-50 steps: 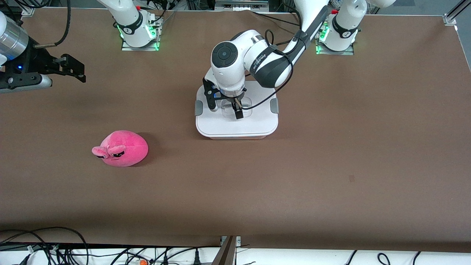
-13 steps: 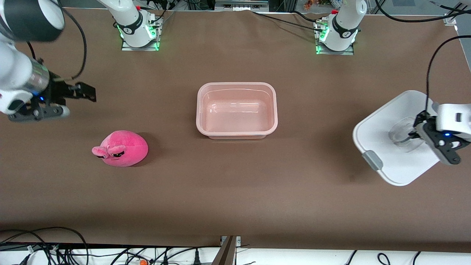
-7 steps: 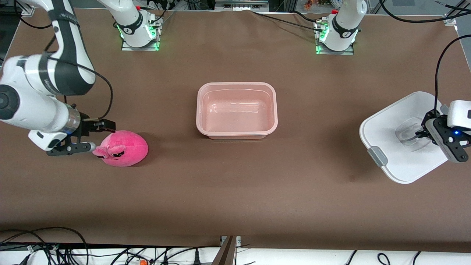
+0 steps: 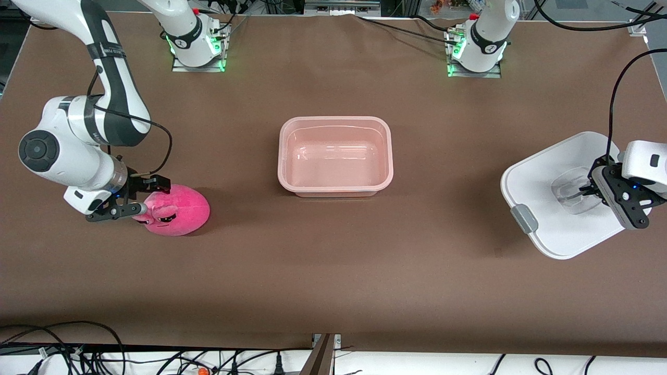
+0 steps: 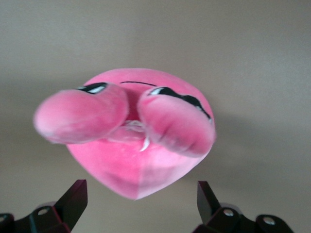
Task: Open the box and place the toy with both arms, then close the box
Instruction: 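Reach the right gripper to the pink plush toy and grasp it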
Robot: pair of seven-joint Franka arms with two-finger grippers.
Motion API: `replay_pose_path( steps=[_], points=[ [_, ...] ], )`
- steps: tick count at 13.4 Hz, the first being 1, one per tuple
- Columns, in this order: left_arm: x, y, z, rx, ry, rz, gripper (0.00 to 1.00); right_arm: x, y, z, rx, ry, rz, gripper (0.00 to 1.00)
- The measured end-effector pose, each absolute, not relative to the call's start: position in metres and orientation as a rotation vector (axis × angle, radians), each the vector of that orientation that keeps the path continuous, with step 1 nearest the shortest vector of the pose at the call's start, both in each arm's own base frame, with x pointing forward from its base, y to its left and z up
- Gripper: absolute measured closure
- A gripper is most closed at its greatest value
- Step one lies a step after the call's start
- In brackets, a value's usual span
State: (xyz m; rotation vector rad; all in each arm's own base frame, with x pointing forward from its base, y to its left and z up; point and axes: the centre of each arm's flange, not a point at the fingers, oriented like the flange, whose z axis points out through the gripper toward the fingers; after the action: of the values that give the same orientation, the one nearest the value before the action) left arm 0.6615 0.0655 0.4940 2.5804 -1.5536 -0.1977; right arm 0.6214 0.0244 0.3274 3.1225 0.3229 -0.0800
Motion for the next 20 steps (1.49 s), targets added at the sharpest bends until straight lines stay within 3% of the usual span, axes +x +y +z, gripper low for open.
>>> replay_pose_path(
  steps=[16, 17, 20],
  points=[
    [0.663, 0.048, 0.491, 2.484, -1.716, -0.216, 0.93, 0.629, 0.034, 0.299, 3.159, 0.324, 0.083, 0.01],
    [0.663, 0.048, 0.491, 2.475, -1.727, -0.217, 0.93, 0.63, 0.034, 0.293, 3.156, 0.334, 0.085, 0.06],
    [0.664, 0.048, 0.489, 2.42, -1.797, -0.211, 0.93, 0.631, 0.034, 0.293, 3.151, 0.37, 0.099, 0.42]
  ],
)
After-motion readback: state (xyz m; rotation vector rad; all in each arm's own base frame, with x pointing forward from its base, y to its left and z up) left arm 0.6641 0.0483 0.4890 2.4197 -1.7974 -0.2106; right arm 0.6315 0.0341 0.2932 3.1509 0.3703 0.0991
